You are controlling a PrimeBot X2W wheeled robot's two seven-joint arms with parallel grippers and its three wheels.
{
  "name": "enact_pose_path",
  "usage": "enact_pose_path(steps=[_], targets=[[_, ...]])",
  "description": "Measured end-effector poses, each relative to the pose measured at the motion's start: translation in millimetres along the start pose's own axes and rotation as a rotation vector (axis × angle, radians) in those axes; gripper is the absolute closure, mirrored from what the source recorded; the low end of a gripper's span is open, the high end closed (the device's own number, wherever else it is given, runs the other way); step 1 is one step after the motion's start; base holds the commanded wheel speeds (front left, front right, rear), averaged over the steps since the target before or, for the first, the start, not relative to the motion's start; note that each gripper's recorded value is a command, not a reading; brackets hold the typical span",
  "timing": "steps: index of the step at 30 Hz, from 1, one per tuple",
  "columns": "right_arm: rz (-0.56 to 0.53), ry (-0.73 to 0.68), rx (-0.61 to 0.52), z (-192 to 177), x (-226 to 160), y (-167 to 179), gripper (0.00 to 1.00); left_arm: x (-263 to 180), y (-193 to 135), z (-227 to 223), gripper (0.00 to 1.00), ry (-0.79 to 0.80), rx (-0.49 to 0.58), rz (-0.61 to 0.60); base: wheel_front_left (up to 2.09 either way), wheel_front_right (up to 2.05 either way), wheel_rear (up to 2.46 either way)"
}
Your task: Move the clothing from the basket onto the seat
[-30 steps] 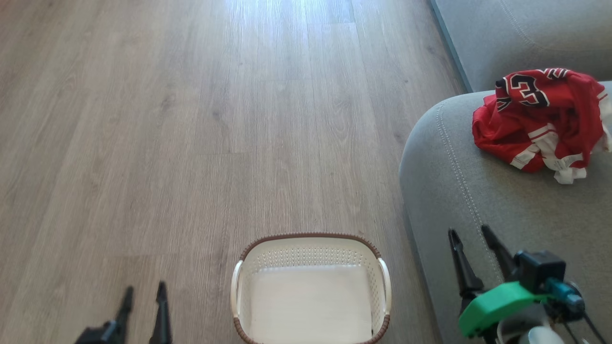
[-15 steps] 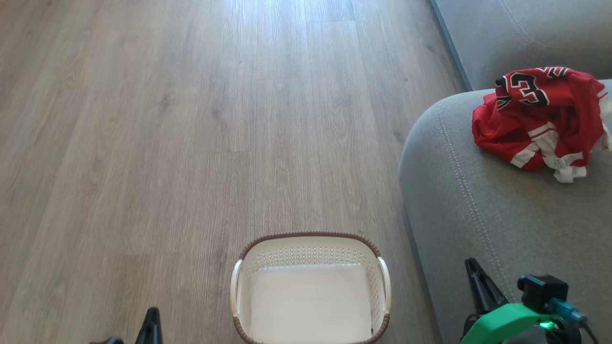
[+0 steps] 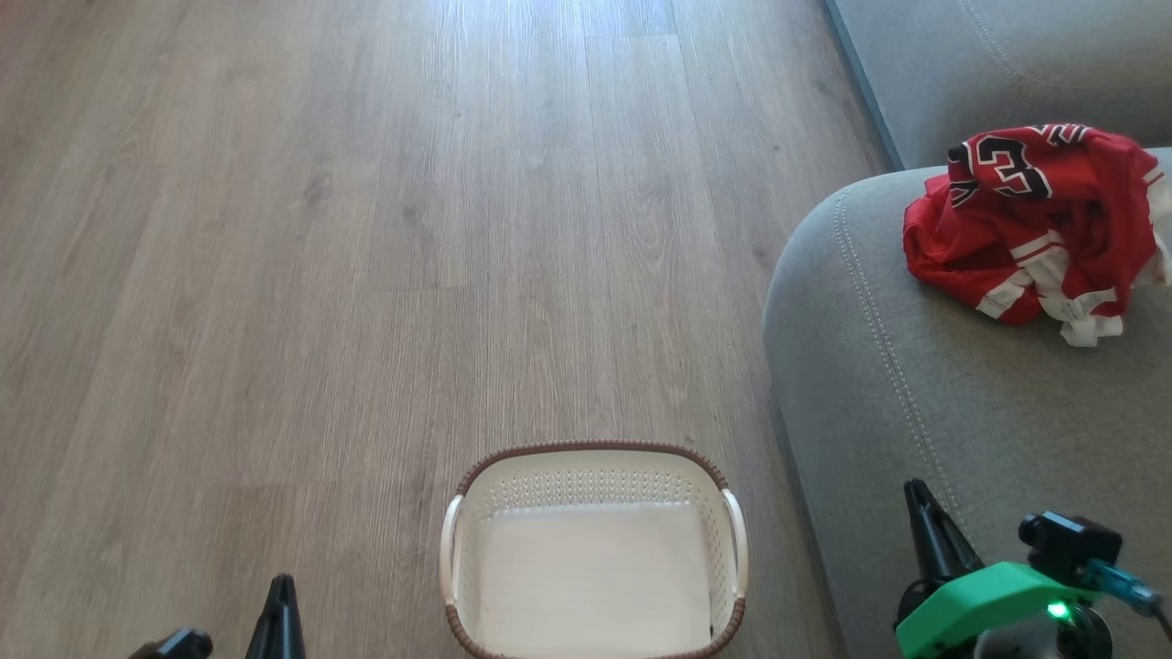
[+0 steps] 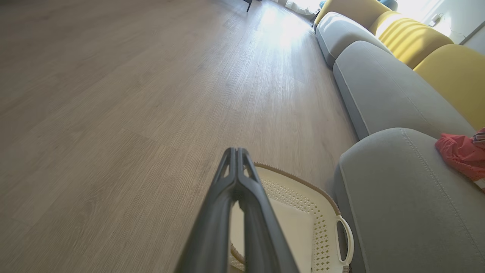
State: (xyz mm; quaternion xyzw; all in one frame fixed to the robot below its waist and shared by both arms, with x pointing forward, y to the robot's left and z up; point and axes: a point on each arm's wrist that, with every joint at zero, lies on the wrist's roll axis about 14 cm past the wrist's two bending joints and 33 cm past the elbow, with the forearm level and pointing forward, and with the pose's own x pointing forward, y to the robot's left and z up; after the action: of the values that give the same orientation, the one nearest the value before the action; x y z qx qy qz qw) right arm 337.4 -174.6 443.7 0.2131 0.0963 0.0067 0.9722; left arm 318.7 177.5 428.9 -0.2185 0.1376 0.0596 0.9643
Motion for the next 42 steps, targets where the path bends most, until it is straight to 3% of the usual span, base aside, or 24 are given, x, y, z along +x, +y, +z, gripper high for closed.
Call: enact_pose_path(steps=[42], targets=[[-0.034, -0.04, 0.475, 18.4, 13.1, -9.5, 1.0, 18.5, -7.2, 16.9, 1.0, 0.042, -0.468, -0.024, 0.0, 0.0, 0.0]])
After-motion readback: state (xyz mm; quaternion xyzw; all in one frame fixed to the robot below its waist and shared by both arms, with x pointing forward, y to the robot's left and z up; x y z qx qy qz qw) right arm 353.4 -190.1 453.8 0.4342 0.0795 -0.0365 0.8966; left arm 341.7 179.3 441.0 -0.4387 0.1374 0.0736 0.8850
